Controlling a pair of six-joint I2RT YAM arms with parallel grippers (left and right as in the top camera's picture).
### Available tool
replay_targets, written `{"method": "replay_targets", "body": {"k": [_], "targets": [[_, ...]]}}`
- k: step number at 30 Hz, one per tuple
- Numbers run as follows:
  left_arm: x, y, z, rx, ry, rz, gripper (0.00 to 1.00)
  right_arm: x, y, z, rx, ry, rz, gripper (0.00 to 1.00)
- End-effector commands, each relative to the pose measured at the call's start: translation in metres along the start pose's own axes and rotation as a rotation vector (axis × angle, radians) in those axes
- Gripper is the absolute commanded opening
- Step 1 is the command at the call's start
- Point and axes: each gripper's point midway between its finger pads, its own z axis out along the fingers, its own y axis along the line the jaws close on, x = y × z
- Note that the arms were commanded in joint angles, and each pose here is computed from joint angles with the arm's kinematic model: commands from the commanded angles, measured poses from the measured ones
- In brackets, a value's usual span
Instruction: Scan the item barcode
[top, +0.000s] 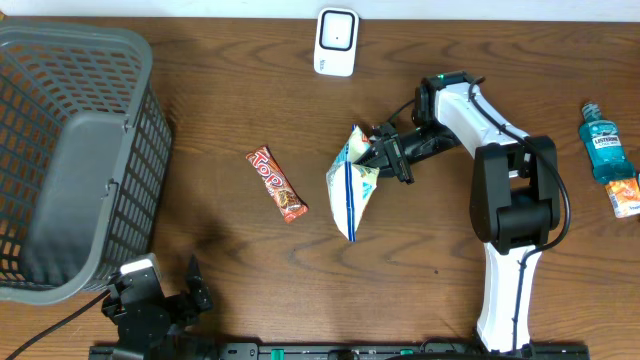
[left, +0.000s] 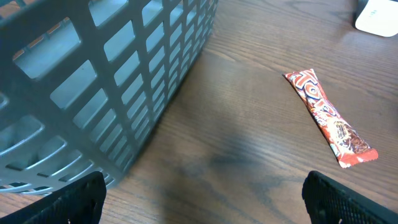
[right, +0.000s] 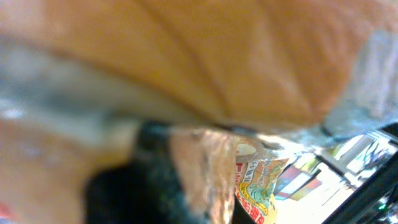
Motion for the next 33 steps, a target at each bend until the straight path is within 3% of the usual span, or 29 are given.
{"method": "replay_targets", "body": {"k": [1,8,14,19,33], "targets": [[-0.002,0.002,-0.001,-0.013,-0.009,-0.005,0.98,0.004,0.030,-0.003,-0.174,-0.017,-0.389,0.01],[-0.002,0.002,-0.001,-0.013,-0.009,-0.005,0.98,0.005,0.043,0.002,-0.230,-0.101,-1.132,0.01],[-0.002,0.002,-0.001,-0.013,-0.009,-0.005,0.98,0.001,0.044,0.016,-0.210,-0.127,-1.648,0.01],[-0.002,0.002,-0.001,-0.013,-0.009,-0.005,0.98,0.001,0.047,0.027,-0.209,-0.108,-1.739,0.01],[-0.002,0.002,-0.001,-0.013,-0.009,-0.005,0.98,0.027,0.047,0.029,-0.214,-0.066,-1.514,0.01]]}}
